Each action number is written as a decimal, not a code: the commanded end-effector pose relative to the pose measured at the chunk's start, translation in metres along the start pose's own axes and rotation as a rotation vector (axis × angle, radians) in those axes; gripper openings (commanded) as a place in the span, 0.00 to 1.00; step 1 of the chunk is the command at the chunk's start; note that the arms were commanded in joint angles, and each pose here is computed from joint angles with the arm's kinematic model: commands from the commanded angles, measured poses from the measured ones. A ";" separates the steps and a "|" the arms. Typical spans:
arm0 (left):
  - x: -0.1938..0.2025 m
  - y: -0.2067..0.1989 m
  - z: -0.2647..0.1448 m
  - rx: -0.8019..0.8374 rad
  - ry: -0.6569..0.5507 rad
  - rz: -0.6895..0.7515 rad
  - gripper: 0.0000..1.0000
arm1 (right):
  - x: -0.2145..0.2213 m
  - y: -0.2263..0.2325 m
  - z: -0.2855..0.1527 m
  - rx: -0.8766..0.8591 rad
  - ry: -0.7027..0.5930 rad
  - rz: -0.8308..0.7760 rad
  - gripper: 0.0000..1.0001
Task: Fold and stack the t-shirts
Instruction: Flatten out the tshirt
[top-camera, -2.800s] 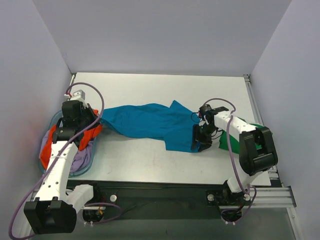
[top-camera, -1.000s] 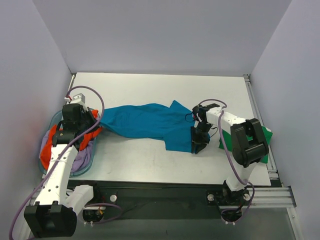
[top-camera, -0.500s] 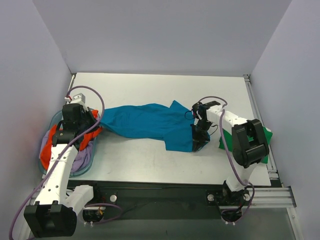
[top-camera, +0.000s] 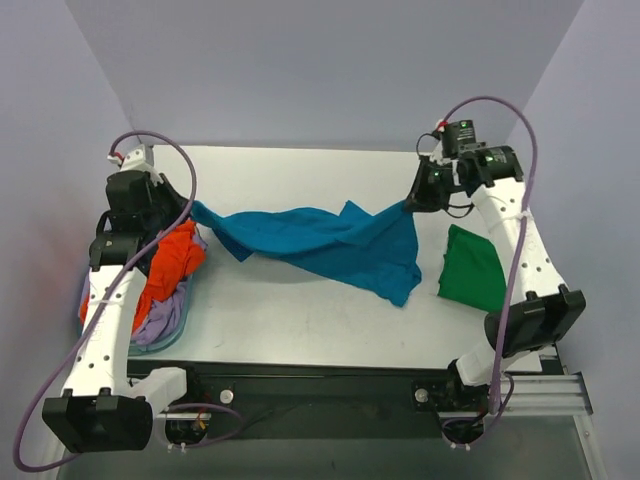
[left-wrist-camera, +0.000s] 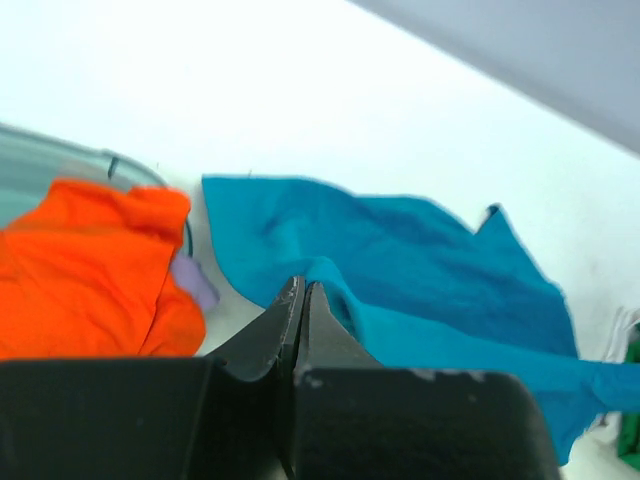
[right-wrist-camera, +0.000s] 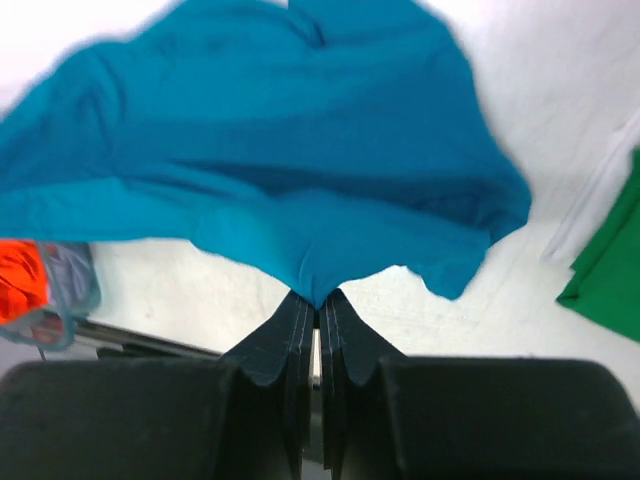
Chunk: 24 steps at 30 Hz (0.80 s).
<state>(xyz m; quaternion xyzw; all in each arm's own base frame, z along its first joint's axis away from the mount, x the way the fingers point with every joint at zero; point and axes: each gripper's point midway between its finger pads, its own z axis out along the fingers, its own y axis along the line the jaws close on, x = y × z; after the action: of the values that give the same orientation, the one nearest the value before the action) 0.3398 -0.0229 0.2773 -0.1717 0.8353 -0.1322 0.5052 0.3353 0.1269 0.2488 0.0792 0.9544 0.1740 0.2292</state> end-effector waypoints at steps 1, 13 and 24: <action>-0.085 -0.037 -0.033 0.096 -0.251 -0.027 0.00 | -0.027 0.006 -0.069 -0.017 -0.185 -0.037 0.00; -0.203 -0.054 -0.218 0.136 -0.889 -0.106 0.00 | -0.083 0.035 -0.335 -0.101 -1.121 -0.181 0.00; -0.197 -0.103 -0.087 0.306 -0.550 -0.060 0.00 | -0.148 0.032 -0.280 0.025 -1.099 -0.248 0.00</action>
<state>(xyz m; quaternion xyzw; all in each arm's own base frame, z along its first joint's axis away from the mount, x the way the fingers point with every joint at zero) 0.2802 -0.0010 0.5756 -0.1754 0.5370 -0.1733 0.8067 0.2508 0.0356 0.6006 0.0535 0.6455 0.1156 0.7531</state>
